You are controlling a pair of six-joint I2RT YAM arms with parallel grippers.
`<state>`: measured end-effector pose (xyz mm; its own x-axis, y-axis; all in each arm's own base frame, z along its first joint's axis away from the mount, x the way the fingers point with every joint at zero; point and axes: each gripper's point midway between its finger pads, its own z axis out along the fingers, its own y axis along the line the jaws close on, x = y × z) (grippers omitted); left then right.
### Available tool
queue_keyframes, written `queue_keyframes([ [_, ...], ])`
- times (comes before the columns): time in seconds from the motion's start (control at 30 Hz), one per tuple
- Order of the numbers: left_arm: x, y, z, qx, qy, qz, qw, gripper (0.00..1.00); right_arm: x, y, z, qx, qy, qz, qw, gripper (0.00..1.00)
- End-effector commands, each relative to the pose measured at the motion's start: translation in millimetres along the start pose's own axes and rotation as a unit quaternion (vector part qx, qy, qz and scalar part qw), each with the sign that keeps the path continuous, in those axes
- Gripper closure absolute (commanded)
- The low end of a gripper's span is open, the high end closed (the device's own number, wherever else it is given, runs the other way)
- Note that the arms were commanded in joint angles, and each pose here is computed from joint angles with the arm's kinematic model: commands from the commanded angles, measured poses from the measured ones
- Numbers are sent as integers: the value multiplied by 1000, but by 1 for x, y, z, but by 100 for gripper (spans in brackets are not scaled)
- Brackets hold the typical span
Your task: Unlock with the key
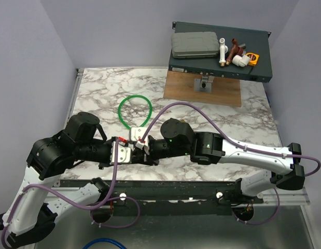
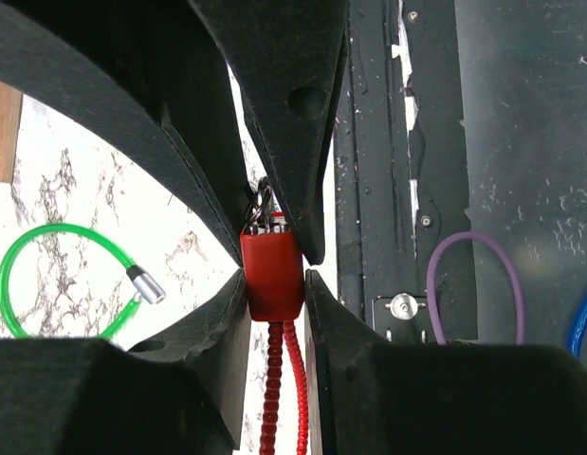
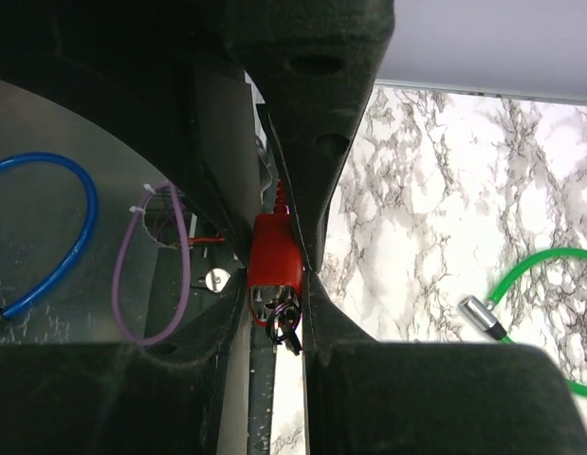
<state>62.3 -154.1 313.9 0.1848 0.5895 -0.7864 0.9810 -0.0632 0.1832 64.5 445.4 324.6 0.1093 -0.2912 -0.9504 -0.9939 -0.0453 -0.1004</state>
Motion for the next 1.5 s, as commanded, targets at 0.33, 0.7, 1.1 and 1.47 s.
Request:
queue_keyframes([
  [0.33,9,-6,-2,-21,-16,-3,1000,100,-57,-6,-48,46,-109,23,993,50],
  [0.7,6,-1,-6,-28,-9,13,999,100,-39,-1,-69,59,-125,58,989,64],
  [1.1,50,29,-8,-48,140,-1,989,100,-31,-22,-54,108,-110,58,986,61],
  [1.47,140,84,-42,-152,430,123,881,100,23,-82,-103,308,-113,142,934,44],
])
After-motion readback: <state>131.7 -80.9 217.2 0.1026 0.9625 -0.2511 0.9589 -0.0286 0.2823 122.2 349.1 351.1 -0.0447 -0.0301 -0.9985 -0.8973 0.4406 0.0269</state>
